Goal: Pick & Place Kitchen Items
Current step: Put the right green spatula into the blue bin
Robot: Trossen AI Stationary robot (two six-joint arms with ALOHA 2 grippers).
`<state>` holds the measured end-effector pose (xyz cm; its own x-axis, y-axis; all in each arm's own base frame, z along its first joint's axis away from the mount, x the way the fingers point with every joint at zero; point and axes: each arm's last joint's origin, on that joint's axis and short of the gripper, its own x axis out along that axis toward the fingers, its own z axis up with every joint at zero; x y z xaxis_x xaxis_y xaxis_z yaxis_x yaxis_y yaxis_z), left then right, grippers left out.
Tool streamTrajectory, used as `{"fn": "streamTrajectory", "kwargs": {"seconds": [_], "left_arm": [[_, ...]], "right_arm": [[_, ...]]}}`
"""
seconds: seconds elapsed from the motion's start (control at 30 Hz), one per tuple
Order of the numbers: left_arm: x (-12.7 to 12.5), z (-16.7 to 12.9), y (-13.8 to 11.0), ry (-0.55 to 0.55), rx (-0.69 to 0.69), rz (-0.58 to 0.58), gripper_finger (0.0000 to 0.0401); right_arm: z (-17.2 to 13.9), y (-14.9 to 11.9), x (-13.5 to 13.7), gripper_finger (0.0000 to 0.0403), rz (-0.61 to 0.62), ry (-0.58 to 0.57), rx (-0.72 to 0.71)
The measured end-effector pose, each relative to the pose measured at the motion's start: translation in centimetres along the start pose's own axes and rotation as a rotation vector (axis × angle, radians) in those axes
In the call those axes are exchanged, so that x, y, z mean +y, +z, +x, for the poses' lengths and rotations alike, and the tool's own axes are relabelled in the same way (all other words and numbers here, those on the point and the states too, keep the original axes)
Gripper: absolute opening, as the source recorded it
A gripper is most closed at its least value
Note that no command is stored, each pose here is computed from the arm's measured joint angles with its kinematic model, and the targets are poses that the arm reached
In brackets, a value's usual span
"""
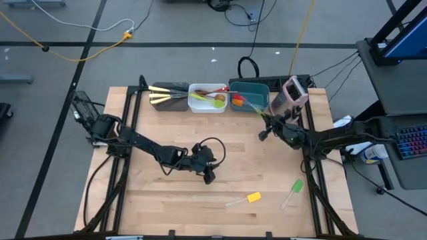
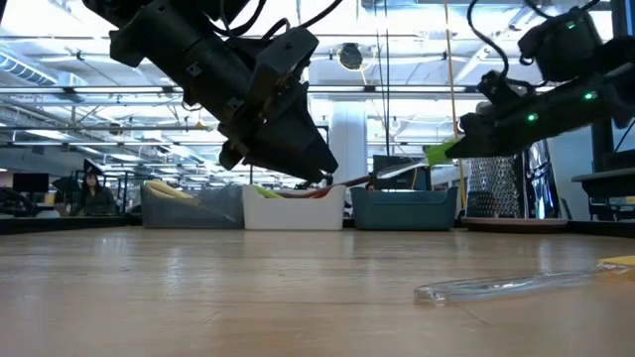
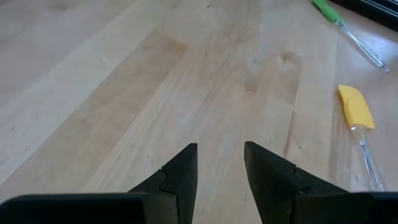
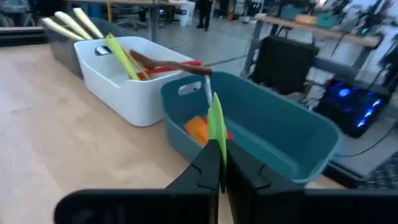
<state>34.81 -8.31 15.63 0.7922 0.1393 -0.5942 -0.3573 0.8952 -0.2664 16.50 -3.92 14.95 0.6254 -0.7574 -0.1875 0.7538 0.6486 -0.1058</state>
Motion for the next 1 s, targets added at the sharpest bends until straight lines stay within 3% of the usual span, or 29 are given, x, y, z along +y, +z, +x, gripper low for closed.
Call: {"fn": "streamTrajectory", "kwargs": {"seconds": [0.2,0.43,0.87,1.0], "left_arm": [[0.0,0.0,0.0,0.000,0.000,-0.004,0.0136],[0.0,0.0,0.0,-0.001,-0.001,-0.007,0.0136],[0.0,0.0,0.0,-0.001,-0.001,-0.002,0.0136],[0.0,0.0,0.0,-0.001,-0.001,-0.001,0.0136]], "right_arm": [[1.5,0.3,-1.0,0.0005,0.048,0.102,0.054],[3.5,0.0,-2.2,0.0004,0.079,0.030,0.137],[7.2,0.2,-0.8,0.0004,0.032,0.060,0.216],[8.1,0.4,-0.7,0.0006,0.015,-0.023,0.209]]}}
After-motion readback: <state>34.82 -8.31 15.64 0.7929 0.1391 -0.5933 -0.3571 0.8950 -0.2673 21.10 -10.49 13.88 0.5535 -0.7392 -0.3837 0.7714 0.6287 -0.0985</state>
